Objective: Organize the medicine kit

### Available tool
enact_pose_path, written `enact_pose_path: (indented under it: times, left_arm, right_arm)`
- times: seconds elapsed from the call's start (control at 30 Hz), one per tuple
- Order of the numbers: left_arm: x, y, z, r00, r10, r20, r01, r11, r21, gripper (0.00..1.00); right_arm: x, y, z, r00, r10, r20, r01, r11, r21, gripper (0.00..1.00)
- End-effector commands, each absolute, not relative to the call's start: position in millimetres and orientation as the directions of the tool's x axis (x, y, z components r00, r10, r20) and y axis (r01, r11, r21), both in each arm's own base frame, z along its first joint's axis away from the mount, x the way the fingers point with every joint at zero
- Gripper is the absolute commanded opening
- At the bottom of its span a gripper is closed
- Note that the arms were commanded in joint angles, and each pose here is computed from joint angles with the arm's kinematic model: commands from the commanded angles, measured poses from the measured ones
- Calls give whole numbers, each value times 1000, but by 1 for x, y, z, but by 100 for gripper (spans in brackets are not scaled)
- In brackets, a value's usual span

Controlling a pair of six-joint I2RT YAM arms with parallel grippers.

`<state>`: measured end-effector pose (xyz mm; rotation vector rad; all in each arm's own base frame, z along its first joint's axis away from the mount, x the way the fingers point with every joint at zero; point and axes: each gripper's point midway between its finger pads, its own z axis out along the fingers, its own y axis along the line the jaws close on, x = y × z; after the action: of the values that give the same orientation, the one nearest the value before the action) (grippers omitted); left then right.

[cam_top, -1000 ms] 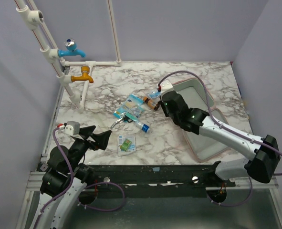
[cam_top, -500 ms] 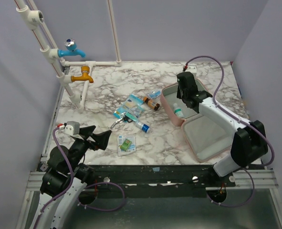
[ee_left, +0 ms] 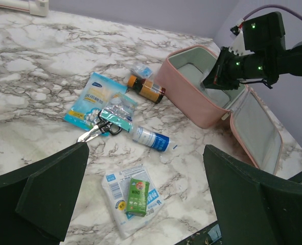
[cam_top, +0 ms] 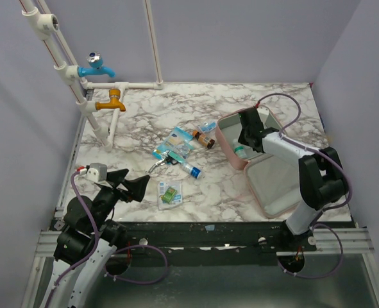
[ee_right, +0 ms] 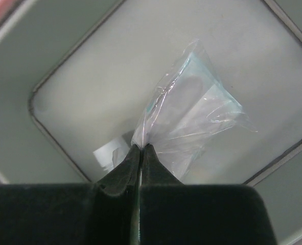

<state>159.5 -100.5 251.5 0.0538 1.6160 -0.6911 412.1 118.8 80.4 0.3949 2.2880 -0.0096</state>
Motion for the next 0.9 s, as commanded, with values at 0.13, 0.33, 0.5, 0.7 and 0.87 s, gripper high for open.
enact_pose_path:
  times: [0.13,0.33,0.5,0.7,0.87]
  left_arm:
    - [156,-100,254,-165,-356,-920,432,812,-392,98]
    - [156,-100,255,-164,-358,-919,436,809,-393,98]
    - [156,-100,255,-164,-359,-919,435,810,-394,98]
    - [155,-100,255,-163,-364,-917,437,807,-398,98]
    - [155,-100,255,-167,-366,-915,435,806,-402,98]
  right_arm:
    - [397,97,43,-657,352,-666,369,921,123,1]
    - [393,95,52,-651,341,-678,355,926,125,29]
    - [400,94,89,-631,281,-724,297,949,109,44]
    - [404,105,149,-602,137,-787,111,990,87,53]
    - [397,135,183,-581,44,-813,-100,987,125,59]
